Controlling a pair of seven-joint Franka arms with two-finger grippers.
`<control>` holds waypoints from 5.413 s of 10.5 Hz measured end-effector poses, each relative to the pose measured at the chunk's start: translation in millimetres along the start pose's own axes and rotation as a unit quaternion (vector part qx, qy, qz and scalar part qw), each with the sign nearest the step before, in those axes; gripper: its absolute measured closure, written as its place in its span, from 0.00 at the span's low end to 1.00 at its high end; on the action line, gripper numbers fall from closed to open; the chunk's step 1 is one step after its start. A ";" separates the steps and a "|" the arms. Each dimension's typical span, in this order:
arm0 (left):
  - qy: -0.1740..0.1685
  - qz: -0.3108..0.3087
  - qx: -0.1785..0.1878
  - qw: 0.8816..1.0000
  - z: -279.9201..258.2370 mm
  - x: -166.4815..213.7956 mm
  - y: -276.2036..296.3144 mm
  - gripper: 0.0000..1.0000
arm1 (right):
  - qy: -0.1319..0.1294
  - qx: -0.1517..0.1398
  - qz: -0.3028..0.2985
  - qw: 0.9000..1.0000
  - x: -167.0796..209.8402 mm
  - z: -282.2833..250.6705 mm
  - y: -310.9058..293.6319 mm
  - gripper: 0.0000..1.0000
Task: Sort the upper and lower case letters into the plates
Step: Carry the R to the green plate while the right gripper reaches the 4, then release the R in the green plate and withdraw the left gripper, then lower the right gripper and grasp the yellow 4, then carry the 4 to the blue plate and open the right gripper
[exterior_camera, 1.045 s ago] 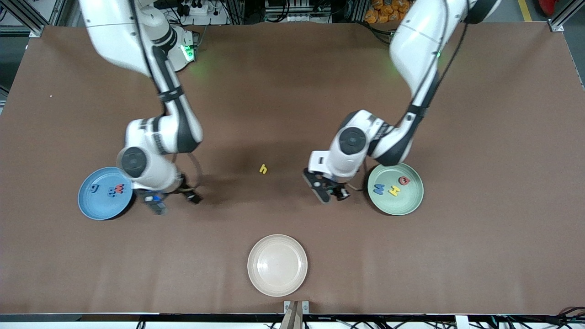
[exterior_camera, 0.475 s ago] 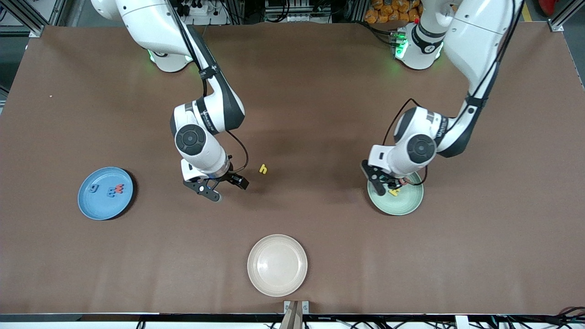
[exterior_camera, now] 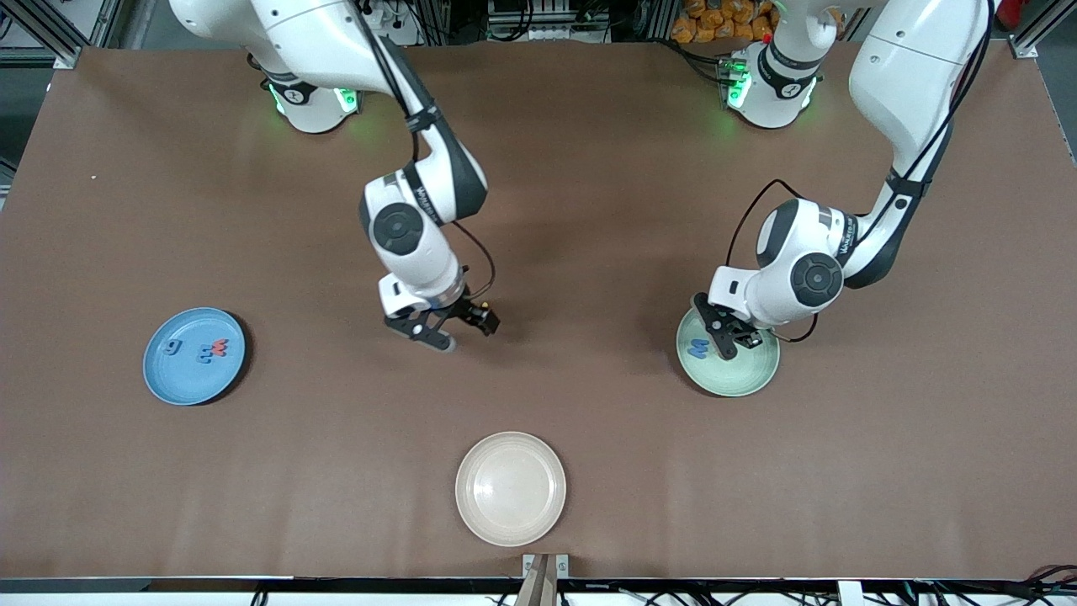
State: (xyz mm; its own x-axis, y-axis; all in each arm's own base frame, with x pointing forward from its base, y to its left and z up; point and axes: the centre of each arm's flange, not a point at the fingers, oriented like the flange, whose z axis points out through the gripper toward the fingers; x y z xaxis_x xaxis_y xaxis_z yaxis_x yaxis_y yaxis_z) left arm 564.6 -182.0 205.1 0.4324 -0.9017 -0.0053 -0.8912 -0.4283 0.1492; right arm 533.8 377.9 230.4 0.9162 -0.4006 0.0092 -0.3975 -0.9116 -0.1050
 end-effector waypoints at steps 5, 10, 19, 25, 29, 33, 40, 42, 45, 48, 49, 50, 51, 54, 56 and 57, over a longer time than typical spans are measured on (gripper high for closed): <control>0.025 -0.070 0.015 0.997 -80.5 -1.8 -56.5 0.00 | -0.008 -0.032 -0.017 0.999 -18.9 43.9 7.5 0.00; 0.084 -0.289 0.027 0.953 -192.7 2.5 -88.1 0.00 | -0.005 -0.029 0.017 0.999 -17.2 42.8 -2.3 0.00; 0.065 -0.540 -0.014 0.839 -362.2 -59.9 -51.1 0.00 | -0.017 -0.053 0.069 0.996 -24.9 59.3 -27.0 0.00; 0.082 -0.565 0.063 0.819 -440.3 -122.5 -23.2 0.00 | -0.014 -0.053 0.078 0.995 -27.8 63.0 -26.0 0.00; 0.065 -0.552 0.062 0.829 -419.8 -168.6 -38.2 0.00 | -0.014 -0.056 0.078 0.995 -29.5 64.9 -24.2 0.00; 0.065 -0.536 0.063 0.839 -420.0 -145.0 -16.3 0.00 | -0.010 -0.053 0.088 0.995 -26.4 60.4 -24.7 0.15; 0.059 -0.526 0.062 0.846 -409.7 -82.0 21.1 0.00 | 0.006 -0.064 0.097 0.993 -28.8 51.3 -24.5 0.74; 0.057 -0.496 0.066 0.864 -410.8 -76.6 27.6 0.00 | 0.024 -0.098 0.110 0.989 -8.8 38.4 -9.3 0.74; 0.055 -0.470 0.071 0.878 -415.1 -107.2 13.8 0.00 | 0.061 -0.142 0.127 0.980 51.1 -8.1 29.5 0.74; 0.054 -0.468 0.071 0.879 -415.3 -108.1 14.9 0.00 | 0.062 -0.174 0.126 0.975 151.5 -45.9 124.0 0.74; 0.054 -0.467 0.071 0.880 -415.1 -106.9 15.5 0.00 | 0.052 -0.181 0.134 0.973 185.8 -48.8 169.0 0.74; 0.054 -0.466 0.071 0.881 -414.5 -105.2 16.3 0.00 | 0.041 -0.187 0.135 0.972 217.2 -51.2 217.3 0.74; 0.054 -0.465 0.071 0.881 -414.1 -103.4 17.2 0.00 | 0.029 -0.190 0.128 0.973 245.1 -55.3 267.8 0.74; 0.053 -0.467 0.071 0.880 -413.4 -95.8 22.1 0.00 | 0.014 -0.186 0.108 0.976 294.9 -67.0 387.6 0.74; 0.054 -0.474 0.070 0.876 -413.9 -101.6 18.2 0.00 | 0.010 -0.178 0.119 0.977 302.3 -56.1 415.3 0.73; 0.054 -0.477 0.070 0.874 -414.2 -104.8 16.3 0.00 | 0.007 -0.176 0.125 0.976 303.8 -52.9 424.3 0.60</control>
State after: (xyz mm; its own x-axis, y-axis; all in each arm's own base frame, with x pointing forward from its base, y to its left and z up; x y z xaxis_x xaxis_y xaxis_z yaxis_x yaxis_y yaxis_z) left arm 561.4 -69.6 617.6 0.9920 -0.1218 0.0336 -0.1221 -0.9925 0.0061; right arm 640.8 -135.5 241.2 0.7879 -0.6145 0.0400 -0.6042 -0.7590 0.2427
